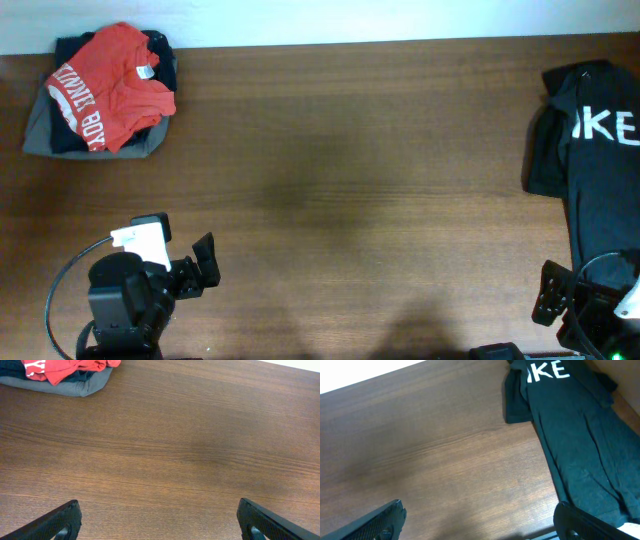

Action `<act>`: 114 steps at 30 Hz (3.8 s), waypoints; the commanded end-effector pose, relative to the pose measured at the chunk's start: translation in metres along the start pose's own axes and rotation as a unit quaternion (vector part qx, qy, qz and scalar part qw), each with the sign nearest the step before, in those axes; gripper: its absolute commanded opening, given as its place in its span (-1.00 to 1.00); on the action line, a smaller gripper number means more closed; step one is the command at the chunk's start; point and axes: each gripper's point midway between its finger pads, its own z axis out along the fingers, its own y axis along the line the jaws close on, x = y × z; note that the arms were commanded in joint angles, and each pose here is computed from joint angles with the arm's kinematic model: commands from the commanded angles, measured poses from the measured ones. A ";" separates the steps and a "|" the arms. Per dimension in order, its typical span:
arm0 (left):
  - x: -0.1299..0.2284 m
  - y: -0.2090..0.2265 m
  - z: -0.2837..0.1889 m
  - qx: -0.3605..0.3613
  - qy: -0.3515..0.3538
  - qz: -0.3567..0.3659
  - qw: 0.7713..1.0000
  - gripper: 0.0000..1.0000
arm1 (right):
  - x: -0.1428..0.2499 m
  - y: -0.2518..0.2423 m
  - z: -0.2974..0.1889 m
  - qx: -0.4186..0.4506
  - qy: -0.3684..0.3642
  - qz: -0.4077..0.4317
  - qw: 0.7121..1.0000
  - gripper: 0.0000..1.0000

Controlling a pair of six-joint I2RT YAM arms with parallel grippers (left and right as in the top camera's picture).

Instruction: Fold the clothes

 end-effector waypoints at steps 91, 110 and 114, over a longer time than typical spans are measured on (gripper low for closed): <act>0.004 0.001 0.002 -0.003 0.006 -0.004 1.000 0.98 | 0.021 0.001 0.195 -0.178 -0.401 0.343 0.831 0.98; 0.004 0.001 0.002 -0.003 0.006 -0.004 1.000 0.98 | 0.053 0.021 0.226 -0.115 -0.340 0.099 0.928 0.98; 0.004 0.001 0.002 -0.003 0.006 -0.004 1.000 0.98 | 0.065 0.027 0.235 -0.107 -0.316 0.029 0.942 0.98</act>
